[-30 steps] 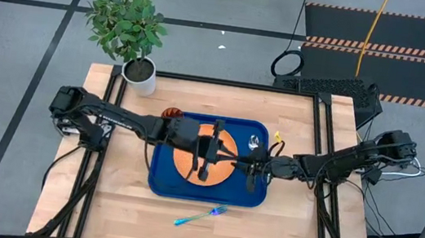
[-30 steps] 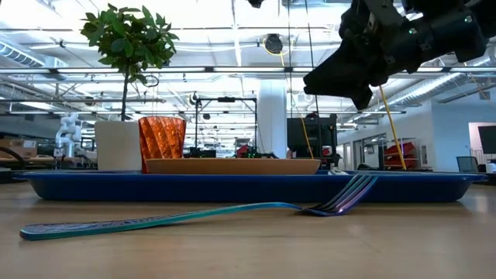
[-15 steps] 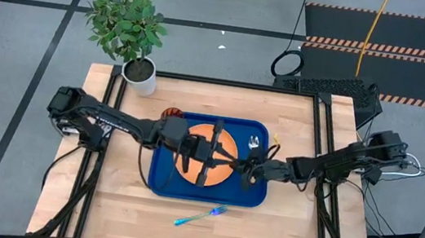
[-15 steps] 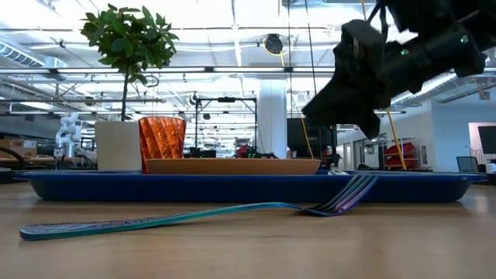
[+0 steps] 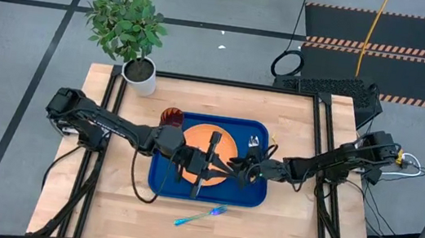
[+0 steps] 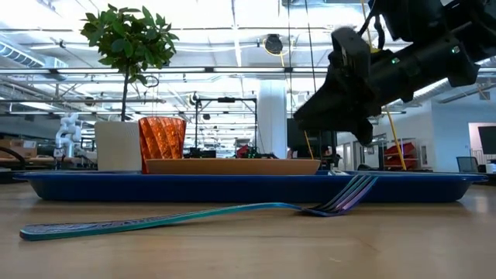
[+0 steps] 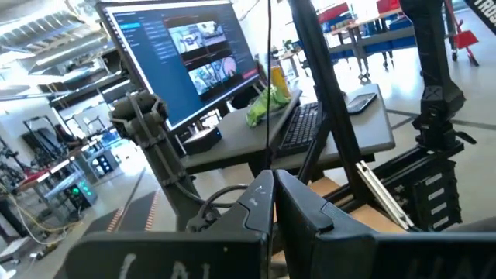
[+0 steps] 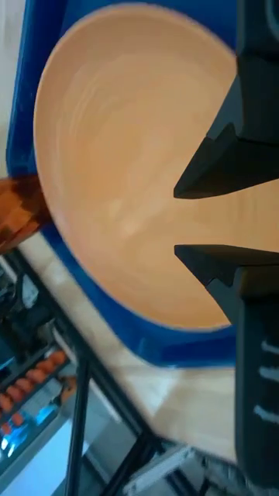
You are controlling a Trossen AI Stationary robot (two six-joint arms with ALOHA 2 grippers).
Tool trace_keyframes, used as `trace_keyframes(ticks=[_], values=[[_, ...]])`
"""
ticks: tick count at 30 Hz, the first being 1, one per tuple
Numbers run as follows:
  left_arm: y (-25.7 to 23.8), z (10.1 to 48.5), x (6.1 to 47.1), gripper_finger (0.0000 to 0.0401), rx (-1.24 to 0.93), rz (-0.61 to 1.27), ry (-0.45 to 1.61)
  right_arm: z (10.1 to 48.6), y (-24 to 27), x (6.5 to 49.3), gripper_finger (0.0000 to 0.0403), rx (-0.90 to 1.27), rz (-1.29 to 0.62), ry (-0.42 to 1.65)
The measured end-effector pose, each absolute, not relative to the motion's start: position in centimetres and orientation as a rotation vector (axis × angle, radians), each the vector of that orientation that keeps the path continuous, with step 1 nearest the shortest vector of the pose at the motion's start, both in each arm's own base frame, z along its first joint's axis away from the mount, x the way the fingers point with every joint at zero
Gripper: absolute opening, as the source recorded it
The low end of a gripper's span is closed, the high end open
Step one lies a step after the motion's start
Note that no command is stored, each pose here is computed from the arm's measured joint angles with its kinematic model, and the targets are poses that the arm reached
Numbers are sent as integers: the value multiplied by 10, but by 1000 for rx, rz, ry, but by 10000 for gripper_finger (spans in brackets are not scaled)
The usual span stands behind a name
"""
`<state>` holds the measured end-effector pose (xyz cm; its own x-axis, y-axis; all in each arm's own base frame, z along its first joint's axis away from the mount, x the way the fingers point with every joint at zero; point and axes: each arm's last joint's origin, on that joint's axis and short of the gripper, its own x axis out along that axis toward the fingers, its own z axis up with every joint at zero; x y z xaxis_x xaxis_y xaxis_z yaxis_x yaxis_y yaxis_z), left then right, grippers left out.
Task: Pick and place plate/cup/fork/spoon on tray
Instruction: Put the fork on the serving tray to the right of the plate
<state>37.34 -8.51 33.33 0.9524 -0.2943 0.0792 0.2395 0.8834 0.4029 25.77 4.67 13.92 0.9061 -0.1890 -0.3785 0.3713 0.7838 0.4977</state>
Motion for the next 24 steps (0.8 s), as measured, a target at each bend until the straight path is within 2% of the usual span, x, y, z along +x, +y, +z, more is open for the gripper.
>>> trace_keyframes(ticks=[12, 24], values=[[-97, 328, 370, 19, 386, -321, -84, 148, 45, 262, 100, 540, -269, 233], [-90, 350, 338, 19, 395, -316, 56, 150, 35, 264, 100, 547, -301, 200]])
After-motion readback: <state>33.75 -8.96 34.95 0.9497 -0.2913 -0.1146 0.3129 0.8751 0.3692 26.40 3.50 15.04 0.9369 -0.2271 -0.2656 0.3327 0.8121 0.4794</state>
